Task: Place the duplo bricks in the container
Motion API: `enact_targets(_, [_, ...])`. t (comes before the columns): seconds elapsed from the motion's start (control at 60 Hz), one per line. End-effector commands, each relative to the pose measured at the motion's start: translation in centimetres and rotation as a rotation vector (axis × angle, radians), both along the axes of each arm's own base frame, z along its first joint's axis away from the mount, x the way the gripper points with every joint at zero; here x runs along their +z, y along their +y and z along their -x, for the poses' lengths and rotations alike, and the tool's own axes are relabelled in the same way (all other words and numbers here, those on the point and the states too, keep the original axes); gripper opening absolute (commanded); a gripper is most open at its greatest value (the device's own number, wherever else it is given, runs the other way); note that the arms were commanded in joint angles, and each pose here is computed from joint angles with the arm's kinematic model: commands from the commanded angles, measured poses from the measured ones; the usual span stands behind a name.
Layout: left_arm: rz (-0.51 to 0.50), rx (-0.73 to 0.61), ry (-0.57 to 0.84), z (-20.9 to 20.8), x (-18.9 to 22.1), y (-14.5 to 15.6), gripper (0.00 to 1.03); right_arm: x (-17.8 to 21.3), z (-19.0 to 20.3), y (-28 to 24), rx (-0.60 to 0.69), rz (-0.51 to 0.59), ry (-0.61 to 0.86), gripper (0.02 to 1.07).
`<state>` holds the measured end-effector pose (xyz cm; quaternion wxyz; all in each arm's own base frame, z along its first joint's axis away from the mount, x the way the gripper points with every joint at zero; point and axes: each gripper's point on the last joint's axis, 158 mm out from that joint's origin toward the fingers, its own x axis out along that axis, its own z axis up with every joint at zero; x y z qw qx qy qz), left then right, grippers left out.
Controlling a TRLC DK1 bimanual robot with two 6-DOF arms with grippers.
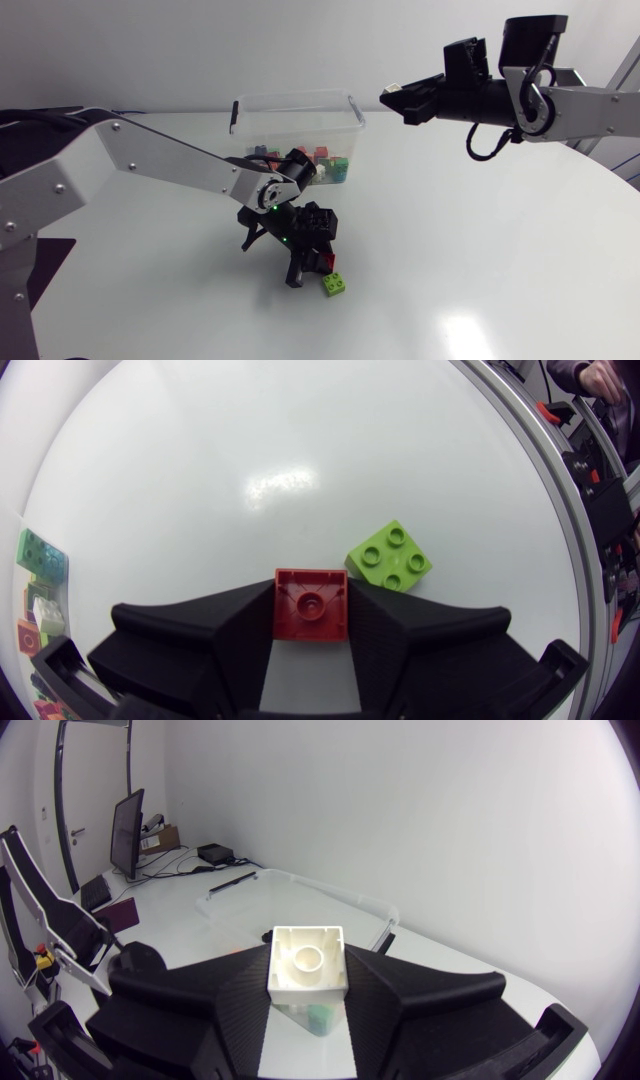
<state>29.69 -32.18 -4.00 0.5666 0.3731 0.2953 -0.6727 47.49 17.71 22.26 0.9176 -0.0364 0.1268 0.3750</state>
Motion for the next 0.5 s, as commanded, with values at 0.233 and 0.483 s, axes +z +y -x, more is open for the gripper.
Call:
enact_targets(0.233, [-0.025, 0.005, 0.027, 1.3, 2.2, 3.5, 0.26, -0.1, -4.9, 4.2, 0.01, -0.04, 0.026, 0.36])
enact_targets(0.483, [0.016, 0.088, -0.038, 0.1, 5.9, 6.3, 0.26, -2.2, -7.5, 8.5, 0.039, -0.02, 0.063, 0.37])
